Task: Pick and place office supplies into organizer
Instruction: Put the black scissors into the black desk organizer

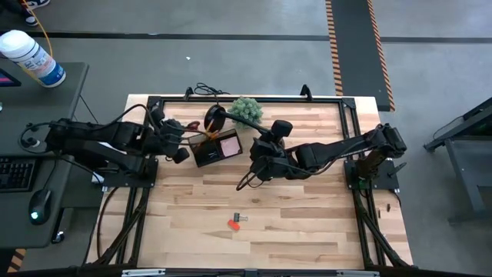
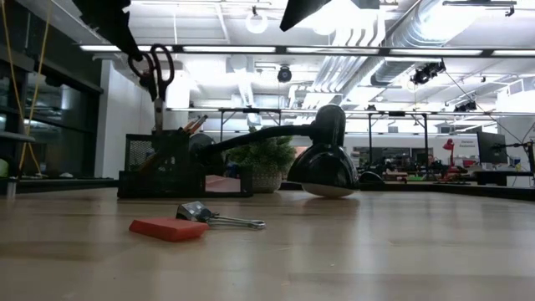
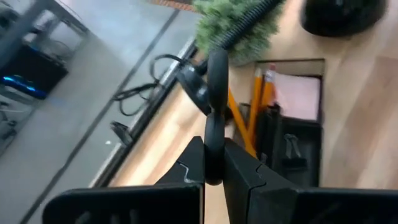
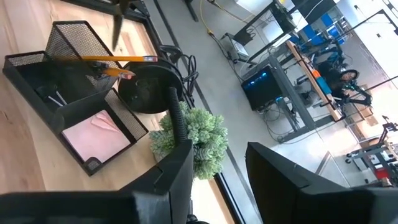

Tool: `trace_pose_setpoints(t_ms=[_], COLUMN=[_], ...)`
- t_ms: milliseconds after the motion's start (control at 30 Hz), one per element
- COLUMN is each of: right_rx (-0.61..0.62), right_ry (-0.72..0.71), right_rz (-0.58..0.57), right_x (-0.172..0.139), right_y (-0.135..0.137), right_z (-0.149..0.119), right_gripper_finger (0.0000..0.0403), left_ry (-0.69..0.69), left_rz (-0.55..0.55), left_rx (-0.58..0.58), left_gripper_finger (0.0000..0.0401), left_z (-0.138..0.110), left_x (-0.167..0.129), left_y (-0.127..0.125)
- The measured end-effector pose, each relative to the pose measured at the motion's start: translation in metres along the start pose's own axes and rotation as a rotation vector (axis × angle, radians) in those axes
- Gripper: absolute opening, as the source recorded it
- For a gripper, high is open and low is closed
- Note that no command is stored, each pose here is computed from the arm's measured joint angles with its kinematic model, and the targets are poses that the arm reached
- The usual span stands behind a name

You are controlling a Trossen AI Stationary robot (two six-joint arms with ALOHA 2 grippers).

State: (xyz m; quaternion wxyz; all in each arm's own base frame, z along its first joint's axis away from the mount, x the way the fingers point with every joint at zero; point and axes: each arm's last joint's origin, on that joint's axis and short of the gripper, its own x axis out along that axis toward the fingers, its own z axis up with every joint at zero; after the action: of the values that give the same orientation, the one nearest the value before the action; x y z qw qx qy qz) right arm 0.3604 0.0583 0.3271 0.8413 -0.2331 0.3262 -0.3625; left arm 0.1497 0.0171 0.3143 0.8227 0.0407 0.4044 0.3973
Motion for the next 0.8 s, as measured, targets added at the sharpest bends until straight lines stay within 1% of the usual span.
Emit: trace_pose_setpoints(t_ms=[133,200,300,533,700,800], right_rx=[0.0,0.0,0.0,0.001,0.001,0.001], right_ry=[0.0,0.0,0.0,0.0,0.0,0.0], right_rz=[0.0,0.0,0.0,0.001,0.008,0.025], right_x=[0.0,0.0,0.0,0.0,0.0,0.0], right_y=[0.0,0.0,0.0,0.0,0.0,0.001], right_z=[0.0,0.0,0.0,0.0,0.0,0.0], right_gripper_finger=[0.0138,0.0138,0.0138,0.0138,0.0138,0.0138], left_ry=[-0.026,-0.032,-0.027,-0.052,-0.04,-0.011], left_rz=[0.035,0.029,-0.03,-0.076,-0.195,-0.223], left_rx=[-0.001,0.001,0.004,-0.005,0.003,0.01], left_gripper_finger=[0.0005,0.0005,0.0005,0.0005,0.0005,0.0005], left_z=[0.0,0.0,0.002,0.015,0.02,0.018], left_x=[-0.002,-0.004,-0.009,-0.029,-0.04,-0.04], left_y=[0.003,0.005,0.008,0.022,0.027,0.027])
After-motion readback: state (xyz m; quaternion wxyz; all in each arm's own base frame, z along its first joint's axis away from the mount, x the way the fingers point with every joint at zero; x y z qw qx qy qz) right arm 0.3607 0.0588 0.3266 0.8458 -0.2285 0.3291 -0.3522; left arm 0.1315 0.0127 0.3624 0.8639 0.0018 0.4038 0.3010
